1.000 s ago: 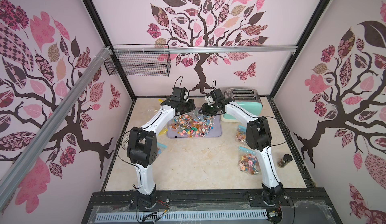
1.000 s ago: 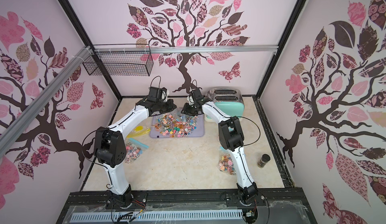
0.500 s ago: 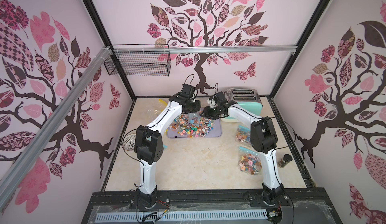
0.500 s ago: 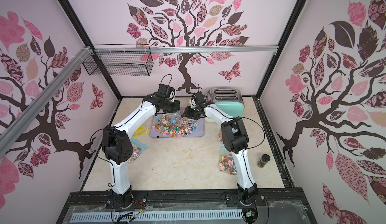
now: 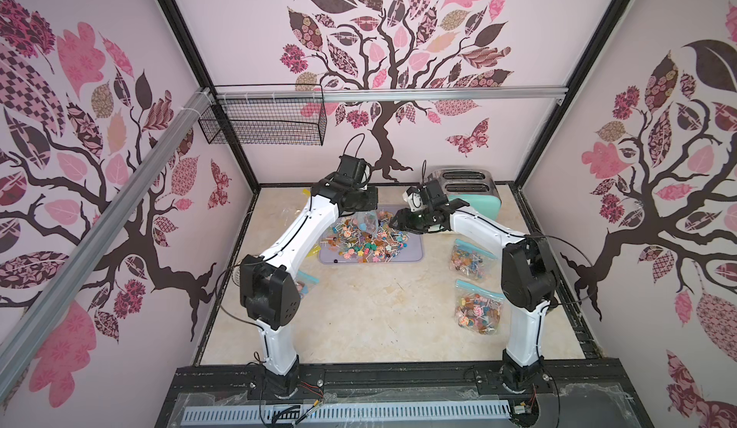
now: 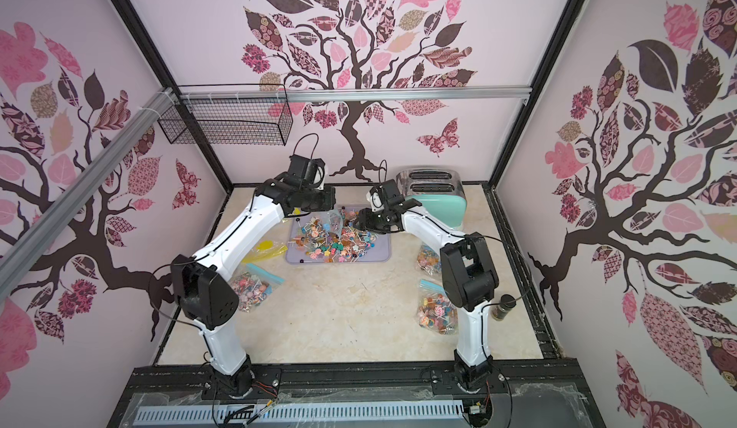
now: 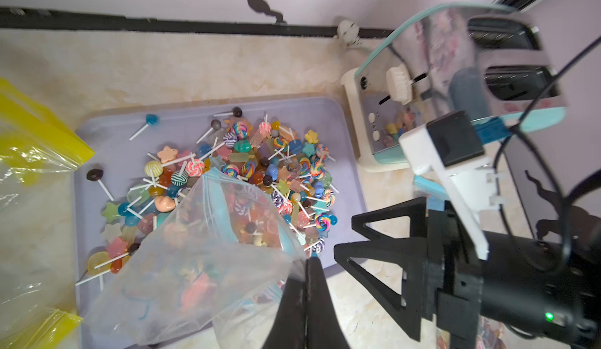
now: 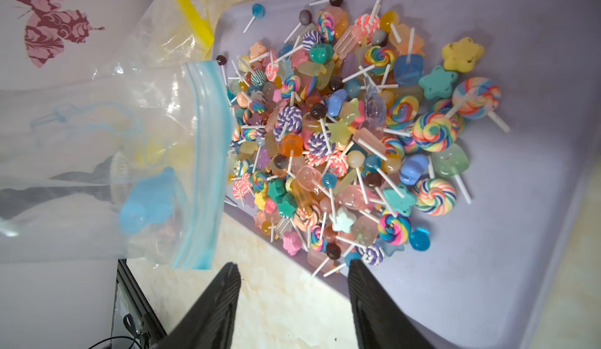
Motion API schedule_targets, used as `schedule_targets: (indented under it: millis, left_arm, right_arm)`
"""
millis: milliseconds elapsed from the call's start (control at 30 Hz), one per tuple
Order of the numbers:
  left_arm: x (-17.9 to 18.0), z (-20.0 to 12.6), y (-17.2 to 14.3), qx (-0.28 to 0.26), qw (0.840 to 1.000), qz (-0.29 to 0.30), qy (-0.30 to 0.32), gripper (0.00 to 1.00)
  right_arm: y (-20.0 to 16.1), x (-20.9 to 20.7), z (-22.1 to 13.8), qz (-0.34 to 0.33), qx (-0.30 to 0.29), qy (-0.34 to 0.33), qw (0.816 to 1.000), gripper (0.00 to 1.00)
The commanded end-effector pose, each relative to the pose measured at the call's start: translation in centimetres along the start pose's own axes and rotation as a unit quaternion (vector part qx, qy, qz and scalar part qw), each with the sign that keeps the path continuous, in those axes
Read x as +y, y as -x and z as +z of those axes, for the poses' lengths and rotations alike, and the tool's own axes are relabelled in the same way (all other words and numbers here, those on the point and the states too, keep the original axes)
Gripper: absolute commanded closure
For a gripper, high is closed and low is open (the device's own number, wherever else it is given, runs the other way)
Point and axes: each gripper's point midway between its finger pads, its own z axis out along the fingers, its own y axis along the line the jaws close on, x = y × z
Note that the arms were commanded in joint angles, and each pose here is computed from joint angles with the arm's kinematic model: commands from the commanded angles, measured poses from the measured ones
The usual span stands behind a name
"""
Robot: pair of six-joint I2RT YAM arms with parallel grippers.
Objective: Pour candies out of the ziploc bag
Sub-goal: 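Pour the candies out of the ziploc bag onto the tray, then place the ziploc bag at the center of the board.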
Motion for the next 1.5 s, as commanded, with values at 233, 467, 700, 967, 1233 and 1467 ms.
schedule_targets:
  millis: [233,467,700,967,1233,1467]
  left_arm:
    - [-2.4,-3.9,-9.3,0.038,0.985,-0.076,-0.15,1.0]
    - [-0.2,-4.5,-16.2,0.063,0.982,-0.108,-0.138,1.0]
    - [7.2,-5.6,-23.6,0.097,0.982,-0.16,0.014,1.0]
    - [15.4,-6.2,-31.2,0.158,0.929,-0.271,0.194,1.0]
    - [19.4,-8.3,-33.8,0.174,0.88,-0.294,0.33,1.0]
    - [19.4,-9.6,-33.3,0.155,0.873,-0.314,0.34,0.33]
  right_arm:
    - [-3.6,0.2,-6.2,-0.048,-0.019,-0.024,0.998,0.42]
    - [-5.6,0.1,-8.1,-0.043,-0.024,-0.023,0.999,0.42]
    - [-7.3,0.7,-8.4,-0.04,-0.022,-0.004,0.999,0.42]
    - [-8.2,1.8,-7.6,-0.05,-0.01,0.013,0.999,0.42]
    - [-8.0,2.7,-7.3,-0.066,-0.007,0.037,0.997,0.39]
    - [-8.4,5.3,-4.3,-0.11,0.035,0.067,0.991,0.38]
